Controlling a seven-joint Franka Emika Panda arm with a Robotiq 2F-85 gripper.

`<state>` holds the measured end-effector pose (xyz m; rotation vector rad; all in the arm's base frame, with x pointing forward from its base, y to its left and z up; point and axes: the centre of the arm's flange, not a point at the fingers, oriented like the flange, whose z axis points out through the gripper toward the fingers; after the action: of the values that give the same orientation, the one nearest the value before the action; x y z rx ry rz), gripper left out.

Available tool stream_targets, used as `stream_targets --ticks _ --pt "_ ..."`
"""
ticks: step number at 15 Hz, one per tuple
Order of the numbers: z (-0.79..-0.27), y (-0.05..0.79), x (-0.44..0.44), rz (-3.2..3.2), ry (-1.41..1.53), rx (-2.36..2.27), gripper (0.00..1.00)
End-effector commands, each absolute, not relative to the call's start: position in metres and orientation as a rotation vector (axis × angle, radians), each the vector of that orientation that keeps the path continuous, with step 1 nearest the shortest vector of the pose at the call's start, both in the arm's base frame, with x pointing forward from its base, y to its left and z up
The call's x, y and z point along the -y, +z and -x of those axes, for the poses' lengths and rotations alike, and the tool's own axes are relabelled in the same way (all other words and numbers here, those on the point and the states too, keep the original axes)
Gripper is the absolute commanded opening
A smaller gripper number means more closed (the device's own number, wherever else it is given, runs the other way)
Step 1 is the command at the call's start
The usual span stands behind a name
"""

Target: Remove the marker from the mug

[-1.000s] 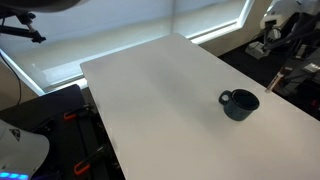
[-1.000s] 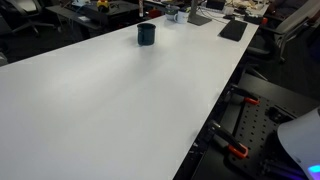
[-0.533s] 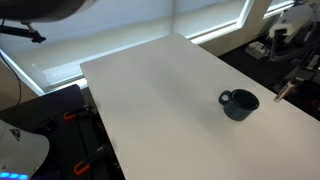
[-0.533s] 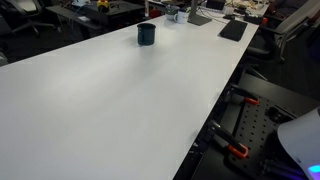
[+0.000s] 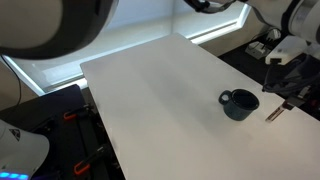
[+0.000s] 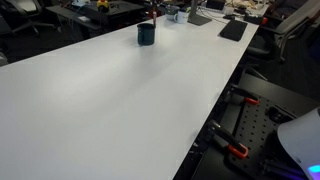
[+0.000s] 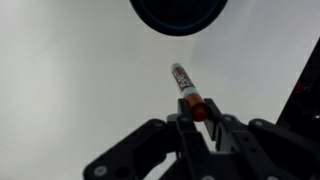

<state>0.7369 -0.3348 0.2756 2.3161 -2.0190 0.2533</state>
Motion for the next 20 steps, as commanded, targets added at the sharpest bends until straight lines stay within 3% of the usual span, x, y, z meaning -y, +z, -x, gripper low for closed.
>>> stream_targets --ticks 1,9,10,11,12,15,20 --pt "-0.742 0.244 0.329 -2.306 0.164 2.053 0.05" --pt "-0.738 0.222 0.317 -2.350 0.067 2.055 0.05" --pt "-0.738 0.223 0.316 -2.360 0.044 2.060 0.45" --pt "-0.736 0.222 0.319 -2.342 0.115 2.026 0.46" --pt "-0.736 0.221 0.318 -2.343 0.109 2.027 0.26" --pt "-0.736 0.219 0.319 -2.342 0.107 2.026 0.46" --pt "-0.736 0.219 0.319 -2.342 0.107 2.026 0.46"
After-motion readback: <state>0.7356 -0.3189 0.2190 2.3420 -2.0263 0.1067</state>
